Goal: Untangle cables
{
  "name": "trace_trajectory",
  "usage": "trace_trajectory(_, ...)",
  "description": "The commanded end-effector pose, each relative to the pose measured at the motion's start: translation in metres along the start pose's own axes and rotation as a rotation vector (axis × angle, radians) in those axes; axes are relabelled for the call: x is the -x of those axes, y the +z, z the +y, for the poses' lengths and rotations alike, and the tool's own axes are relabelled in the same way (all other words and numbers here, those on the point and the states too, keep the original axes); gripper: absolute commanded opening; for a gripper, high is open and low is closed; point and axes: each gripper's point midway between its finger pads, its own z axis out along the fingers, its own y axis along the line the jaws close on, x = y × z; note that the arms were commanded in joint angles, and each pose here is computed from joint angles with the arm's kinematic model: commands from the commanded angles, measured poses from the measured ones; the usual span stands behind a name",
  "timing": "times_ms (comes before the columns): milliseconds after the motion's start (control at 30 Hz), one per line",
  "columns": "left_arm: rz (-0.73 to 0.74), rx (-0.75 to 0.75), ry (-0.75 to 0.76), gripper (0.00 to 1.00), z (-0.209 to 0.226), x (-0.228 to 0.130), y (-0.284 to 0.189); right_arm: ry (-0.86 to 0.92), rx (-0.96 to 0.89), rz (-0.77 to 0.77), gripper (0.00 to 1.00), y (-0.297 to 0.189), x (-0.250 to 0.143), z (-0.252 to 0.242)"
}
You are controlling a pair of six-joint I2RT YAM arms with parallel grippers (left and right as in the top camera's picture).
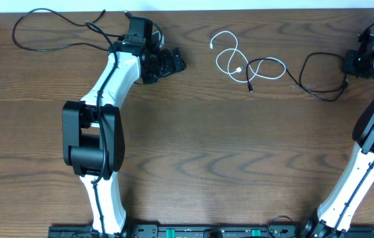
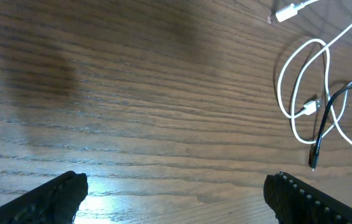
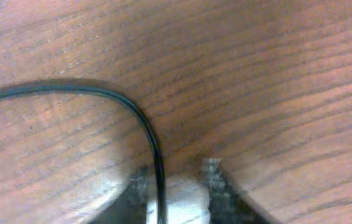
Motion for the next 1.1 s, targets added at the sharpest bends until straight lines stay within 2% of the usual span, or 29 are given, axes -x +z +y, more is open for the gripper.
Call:
trace_trajectory(0, -0.001, 0.010, 0.019, 0.96, 0.003, 0.001, 0.002, 0.009, 0.030, 0.145, 0.05, 0.046, -0.047, 0.007)
trace_trajectory(33, -0.001, 0.010, 0.018, 0.96, 0.003, 0.001, 0.002, 0.009, 0.030, 0.155, 0.01, 0.047, -0.050, 0.007)
trace_trajectory(200, -0.001, 0.010, 0.019, 0.96, 0.003, 0.001, 0.002, 0.011, 0.041, 0.177, 0.01, 0.043, -0.054, 0.010)
trace_trajectory(367, -0.001, 0.010, 0.019, 0.96, 0.003, 0.001, 0.002, 0.053, 0.302, 0.135, 0.01, 0.014, -0.038, 0.052)
trace_trajectory(500, -0.001, 0.010, 0.019, 0.96, 0.003, 0.001, 0.002, 0.113, 0.599, 0.044, 0.01, -0.045, -0.006, 0.095)
trace_trajectory(600, -0.001, 0.010, 0.019, 0.96, 0.003, 0.001, 0.002, 0.076, 0.852, -0.026, 0.01, -0.108, 0.013, 0.132)
trace_trajectory(700, -0.001, 0.010, 0.019, 0.96, 0.003, 0.001, 0.002, 0.018, 1.009, -0.069, 0.01, -0.164, 0.020, 0.163)
trace_trajectory(967, -0.001, 0.009, 0.019, 0.96, 0.003, 0.001, 0.002, -0.178, 1.099, -0.112, 0.01, -0.256, 0.006, 0.236)
trace_trajectory(1067, -0.006, 0.009, 0.018, 0.96, 0.004, 0.002, 0.001, -0.236, 0.988, -0.134, 0.01, -0.261, 0.002, 0.251)
